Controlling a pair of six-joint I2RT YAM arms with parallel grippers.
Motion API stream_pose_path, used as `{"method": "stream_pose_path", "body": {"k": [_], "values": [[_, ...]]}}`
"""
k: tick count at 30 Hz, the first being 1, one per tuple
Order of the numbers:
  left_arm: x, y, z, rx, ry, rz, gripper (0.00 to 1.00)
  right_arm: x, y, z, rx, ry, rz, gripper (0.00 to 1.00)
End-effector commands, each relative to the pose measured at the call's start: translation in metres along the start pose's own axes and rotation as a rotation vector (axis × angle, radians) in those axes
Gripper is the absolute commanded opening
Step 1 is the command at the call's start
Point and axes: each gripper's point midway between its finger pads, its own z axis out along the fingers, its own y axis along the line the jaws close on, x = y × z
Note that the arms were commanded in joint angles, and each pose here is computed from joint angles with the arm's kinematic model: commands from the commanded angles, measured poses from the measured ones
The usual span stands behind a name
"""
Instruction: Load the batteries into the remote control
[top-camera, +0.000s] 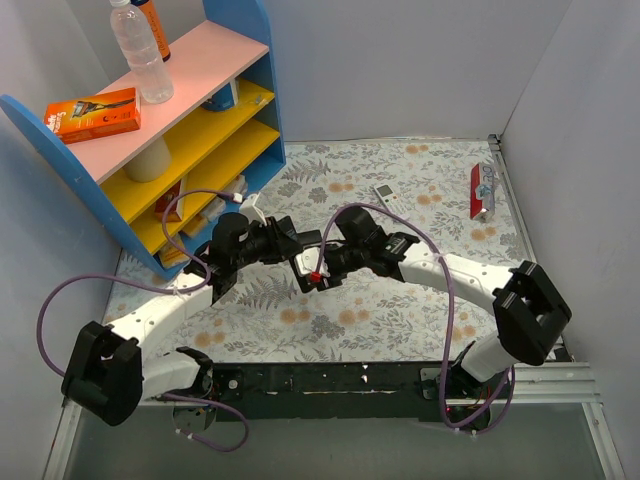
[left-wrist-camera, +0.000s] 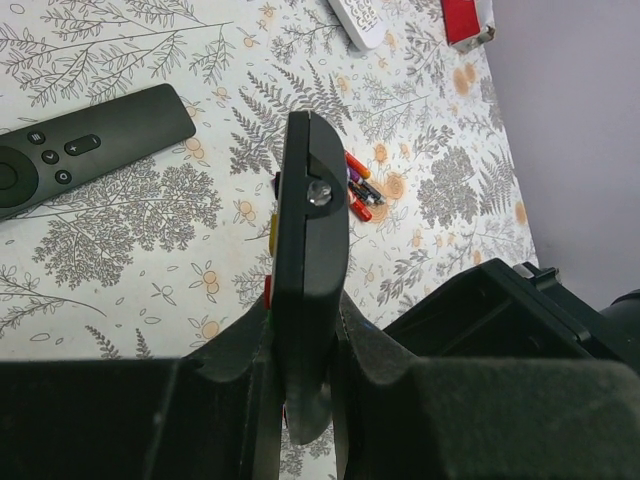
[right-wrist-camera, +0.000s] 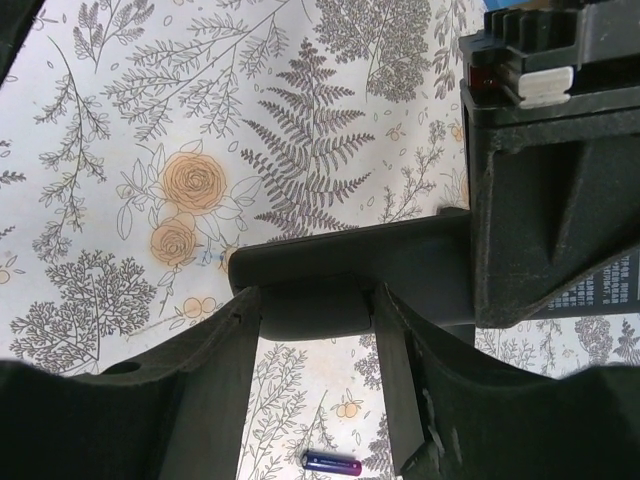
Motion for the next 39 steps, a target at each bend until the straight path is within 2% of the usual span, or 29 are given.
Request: {"method": "stream_pose_path", "body": {"k": [1,7,18,25,27,34,36,39], "values": [[-0.058,-0.056,-0.002,0.187,-0.177,0.096,0.00,0.036,0.030,0.007,-0.091,0.123,0.104,0.55],[-0.065,-0.047,0.018,0.181,-0.215,0.156,0.00,0.068,0.032,0.016,-0.094,0.224,0.142,0.55],[-0.062,-0.030,0.048,0.189,-0.235,0.324,0.00,0.107,0.033,0.026,-0.085,0.294,0.194,0.51],[-0.059,-0.014,0.055,0.138,-0.244,0.375,0.00,0.108,0.033,0.025,-0.078,0.295,0.197,0.49],[-0.059,-0.006,0.057,0.105,-0.248,0.389,0.00,0.107,0.032,0.025,-0.075,0.295,0.195,0.45],[-0.054,0.018,0.063,0.017,-0.247,0.398,0.00,0.110,0.036,0.024,-0.081,0.301,0.209,0.44],[-0.052,0.024,0.063,-0.008,-0.247,0.393,0.00,0.110,0.038,0.025,-0.087,0.299,0.213,0.40],[-0.053,0.032,0.064,-0.043,-0.254,0.386,0.00,0.112,0.040,0.026,-0.090,0.297,0.219,0.40]]}}
